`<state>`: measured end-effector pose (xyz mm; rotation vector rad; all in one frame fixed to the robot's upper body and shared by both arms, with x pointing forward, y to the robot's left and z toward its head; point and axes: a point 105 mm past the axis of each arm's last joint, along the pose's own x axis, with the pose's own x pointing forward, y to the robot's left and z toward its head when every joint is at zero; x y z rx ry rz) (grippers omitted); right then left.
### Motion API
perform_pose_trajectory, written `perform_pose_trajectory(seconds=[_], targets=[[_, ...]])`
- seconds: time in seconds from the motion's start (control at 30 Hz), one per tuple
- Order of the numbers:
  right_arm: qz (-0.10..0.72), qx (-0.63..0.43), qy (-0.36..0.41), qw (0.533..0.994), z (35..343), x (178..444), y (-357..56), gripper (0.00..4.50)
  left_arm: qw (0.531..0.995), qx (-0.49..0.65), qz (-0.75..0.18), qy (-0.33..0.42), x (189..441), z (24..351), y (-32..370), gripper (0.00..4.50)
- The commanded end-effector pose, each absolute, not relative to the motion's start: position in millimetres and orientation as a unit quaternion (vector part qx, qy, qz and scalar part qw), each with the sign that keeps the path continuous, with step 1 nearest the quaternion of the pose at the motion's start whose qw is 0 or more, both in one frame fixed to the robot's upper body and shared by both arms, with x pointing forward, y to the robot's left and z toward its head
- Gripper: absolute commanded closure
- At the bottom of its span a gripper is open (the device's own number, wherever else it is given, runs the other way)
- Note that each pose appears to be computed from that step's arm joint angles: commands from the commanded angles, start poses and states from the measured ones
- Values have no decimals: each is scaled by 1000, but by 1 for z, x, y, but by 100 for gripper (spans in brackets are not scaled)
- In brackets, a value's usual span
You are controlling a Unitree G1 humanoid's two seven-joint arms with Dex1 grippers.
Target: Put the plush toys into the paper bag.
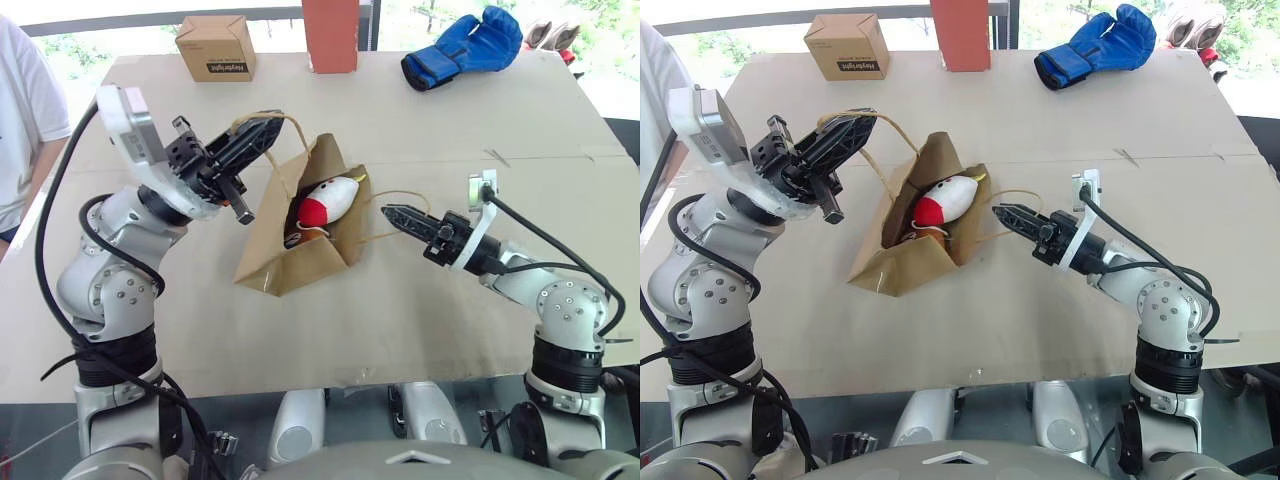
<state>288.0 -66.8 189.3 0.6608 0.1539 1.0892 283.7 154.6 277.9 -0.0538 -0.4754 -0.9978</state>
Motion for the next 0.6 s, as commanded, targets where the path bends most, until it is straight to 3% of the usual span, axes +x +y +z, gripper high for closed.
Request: perform_pose_trajectory(seconds=[0.03,0.13,0.23,0.53,0.6], targets=[[563,284,-21,776,247,274,-61,447,859,-7,-447,-251,288,290,164,450],[597,247,-79,759,292,264,-53,447,870,1,-415,-265,298,300,176,450],[606,224,-92,758,310,260,-51,447,878,10,-397,-267,307,303,183,450],[551,114,-20,826,265,275,-54,447,897,47,-401,-178,349,257,165,450],[560,109,-27,821,269,272,-55,395,889,17,-425,-171,344,258,168,450]])
